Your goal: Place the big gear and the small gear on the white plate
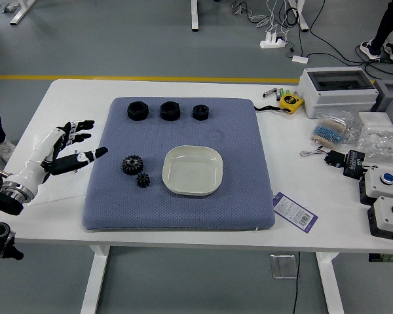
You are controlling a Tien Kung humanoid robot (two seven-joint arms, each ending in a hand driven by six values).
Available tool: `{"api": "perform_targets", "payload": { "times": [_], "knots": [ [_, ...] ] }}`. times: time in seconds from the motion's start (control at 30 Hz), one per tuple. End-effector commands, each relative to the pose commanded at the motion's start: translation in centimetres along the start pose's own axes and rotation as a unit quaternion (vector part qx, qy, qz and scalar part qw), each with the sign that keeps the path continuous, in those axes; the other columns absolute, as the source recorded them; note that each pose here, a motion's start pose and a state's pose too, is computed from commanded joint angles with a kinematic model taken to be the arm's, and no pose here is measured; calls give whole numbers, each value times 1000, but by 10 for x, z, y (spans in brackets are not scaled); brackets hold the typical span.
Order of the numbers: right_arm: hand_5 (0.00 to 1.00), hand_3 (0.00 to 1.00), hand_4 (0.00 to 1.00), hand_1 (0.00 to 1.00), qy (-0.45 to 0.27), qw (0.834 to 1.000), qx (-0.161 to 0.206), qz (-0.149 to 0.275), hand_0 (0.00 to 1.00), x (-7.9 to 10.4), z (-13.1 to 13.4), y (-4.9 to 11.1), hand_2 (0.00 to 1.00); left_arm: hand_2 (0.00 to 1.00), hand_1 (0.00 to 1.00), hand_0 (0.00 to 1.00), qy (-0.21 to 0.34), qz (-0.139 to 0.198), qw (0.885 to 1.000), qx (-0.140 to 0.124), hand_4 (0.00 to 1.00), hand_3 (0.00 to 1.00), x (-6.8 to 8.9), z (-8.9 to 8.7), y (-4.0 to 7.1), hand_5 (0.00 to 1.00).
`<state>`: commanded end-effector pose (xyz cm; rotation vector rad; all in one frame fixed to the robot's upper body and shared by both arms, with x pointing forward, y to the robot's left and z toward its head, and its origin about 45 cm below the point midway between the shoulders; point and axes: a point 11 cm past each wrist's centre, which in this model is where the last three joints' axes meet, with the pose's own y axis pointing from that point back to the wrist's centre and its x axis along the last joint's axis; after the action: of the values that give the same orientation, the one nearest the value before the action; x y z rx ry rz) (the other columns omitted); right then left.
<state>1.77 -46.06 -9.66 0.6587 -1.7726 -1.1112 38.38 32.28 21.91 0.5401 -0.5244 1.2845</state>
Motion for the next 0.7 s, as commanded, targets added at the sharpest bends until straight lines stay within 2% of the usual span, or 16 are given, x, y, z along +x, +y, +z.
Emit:
{"api": "perform_targets", "payload": {
  "times": [0.07,0.1,0.27,0.33,0.5,0.57,0.7],
  "knots": [
    [709,577,783,645,1,1000,1,0,657,0,-1,0,726,895,798,793,-35,-11,999,-2,998,853,1,4,-6,163],
    [709,577,783,645,1,1000,1,0,656,0,-2,0,726,883,782,725,-65,-22,998,-3,944,847,2,7,-13,2],
    [709,577,783,645,-2,1000,3,0,656,-1,-4,0,726,883,782,725,-145,-45,988,-4,944,847,1,15,-36,2],
    [709,577,783,645,-2,1000,4,-1,656,-1,-5,1,726,905,815,750,-167,-50,985,2,940,857,1,14,-43,2],
    [710,577,783,644,-4,1000,5,-1,656,-2,-7,1,727,919,824,747,-215,-66,974,2,943,862,-3,15,-55,2],
    [710,577,783,644,-4,1000,6,-2,656,-3,-9,1,727,919,824,747,-254,-77,964,-6,943,862,-6,21,-61,2],
    [709,577,782,644,-3,1000,7,-2,656,-4,-10,1,727,934,830,741,-292,-94,952,-17,946,870,-13,30,-68,2]
  ]
}}
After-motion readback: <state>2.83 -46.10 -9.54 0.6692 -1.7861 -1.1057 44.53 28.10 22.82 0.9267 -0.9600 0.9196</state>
